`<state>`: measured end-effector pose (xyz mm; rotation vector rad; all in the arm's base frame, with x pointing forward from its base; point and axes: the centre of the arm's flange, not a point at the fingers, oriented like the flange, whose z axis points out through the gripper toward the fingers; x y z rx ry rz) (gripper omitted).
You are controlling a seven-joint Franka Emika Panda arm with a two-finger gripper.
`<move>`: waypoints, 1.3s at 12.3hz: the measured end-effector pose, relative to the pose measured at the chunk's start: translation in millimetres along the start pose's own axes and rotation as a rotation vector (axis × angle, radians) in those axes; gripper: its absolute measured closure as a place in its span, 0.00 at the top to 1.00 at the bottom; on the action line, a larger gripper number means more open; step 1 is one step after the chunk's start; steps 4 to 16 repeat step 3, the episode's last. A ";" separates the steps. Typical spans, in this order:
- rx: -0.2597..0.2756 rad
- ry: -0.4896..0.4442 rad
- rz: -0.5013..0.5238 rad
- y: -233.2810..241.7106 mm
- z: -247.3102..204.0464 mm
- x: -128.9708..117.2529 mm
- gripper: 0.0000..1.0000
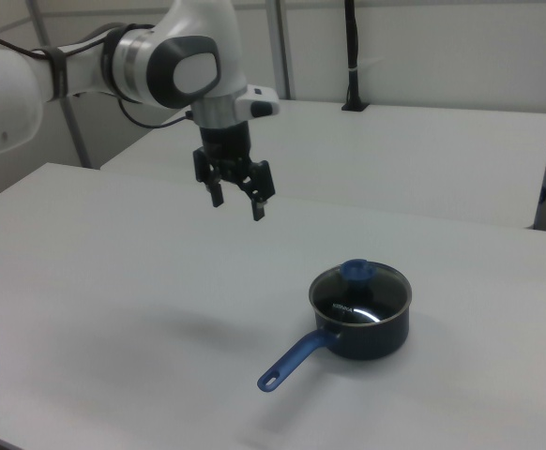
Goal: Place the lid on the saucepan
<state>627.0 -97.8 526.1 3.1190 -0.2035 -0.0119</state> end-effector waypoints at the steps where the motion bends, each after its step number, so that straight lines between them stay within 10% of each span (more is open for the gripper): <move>1: 0.005 -0.004 -0.011 -7.2 0.3 -3.0 1.00; 16: 0.009 0.004 0.006 -5.4 -6.3 -8.3 1.00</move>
